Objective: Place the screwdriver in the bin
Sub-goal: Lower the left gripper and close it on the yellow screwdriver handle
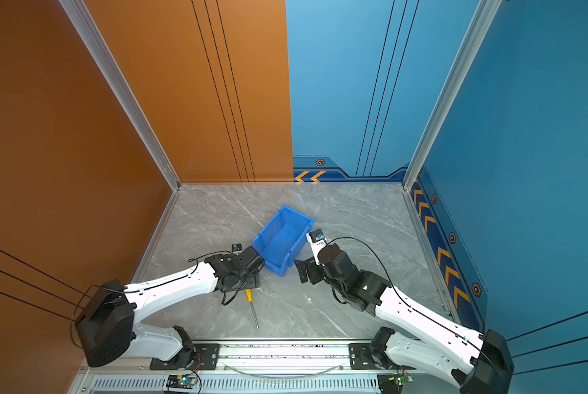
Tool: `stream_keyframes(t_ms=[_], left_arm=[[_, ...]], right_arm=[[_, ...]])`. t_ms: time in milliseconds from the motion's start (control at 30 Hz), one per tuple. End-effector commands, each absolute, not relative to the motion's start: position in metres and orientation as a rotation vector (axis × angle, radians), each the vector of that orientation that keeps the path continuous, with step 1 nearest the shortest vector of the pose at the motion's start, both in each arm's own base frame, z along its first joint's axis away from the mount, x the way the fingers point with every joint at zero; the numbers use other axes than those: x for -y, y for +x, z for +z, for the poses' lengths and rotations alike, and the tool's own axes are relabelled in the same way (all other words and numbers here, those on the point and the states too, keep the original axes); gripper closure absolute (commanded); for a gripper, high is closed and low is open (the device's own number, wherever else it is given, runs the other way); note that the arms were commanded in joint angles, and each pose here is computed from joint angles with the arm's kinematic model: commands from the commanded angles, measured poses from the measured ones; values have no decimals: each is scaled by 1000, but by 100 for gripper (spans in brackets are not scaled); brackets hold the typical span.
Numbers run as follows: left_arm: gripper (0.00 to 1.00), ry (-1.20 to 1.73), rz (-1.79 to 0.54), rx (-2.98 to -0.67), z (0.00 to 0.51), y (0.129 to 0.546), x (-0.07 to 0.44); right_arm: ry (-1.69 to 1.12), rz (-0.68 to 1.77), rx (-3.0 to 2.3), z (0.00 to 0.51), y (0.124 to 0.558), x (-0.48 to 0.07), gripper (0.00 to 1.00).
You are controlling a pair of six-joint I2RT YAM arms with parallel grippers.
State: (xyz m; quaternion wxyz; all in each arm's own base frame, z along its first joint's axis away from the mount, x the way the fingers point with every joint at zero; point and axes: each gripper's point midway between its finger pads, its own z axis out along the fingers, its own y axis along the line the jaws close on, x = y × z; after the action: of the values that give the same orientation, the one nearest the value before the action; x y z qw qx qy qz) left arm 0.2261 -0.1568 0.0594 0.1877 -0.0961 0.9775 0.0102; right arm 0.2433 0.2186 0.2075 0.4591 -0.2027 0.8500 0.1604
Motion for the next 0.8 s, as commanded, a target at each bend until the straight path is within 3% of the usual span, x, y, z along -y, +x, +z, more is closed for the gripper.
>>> stream_keyframes(t_ms=[0, 467, 567, 767], left_arm=[[22, -273, 58, -2805, 43, 213, 155], [47, -246, 101, -2858, 8, 204, 175], [61, -253, 107, -2860, 6, 202, 174], [76, -243, 107, -2867, 5, 200, 173]], right_arm=[[-498, 351, -2088, 218, 240, -209, 0], [-504, 277, -2071, 224, 234, -190, 0], [-505, 223, -2064, 229, 234, -181, 0], [-482, 192, -2034, 235, 231, -167, 0]])
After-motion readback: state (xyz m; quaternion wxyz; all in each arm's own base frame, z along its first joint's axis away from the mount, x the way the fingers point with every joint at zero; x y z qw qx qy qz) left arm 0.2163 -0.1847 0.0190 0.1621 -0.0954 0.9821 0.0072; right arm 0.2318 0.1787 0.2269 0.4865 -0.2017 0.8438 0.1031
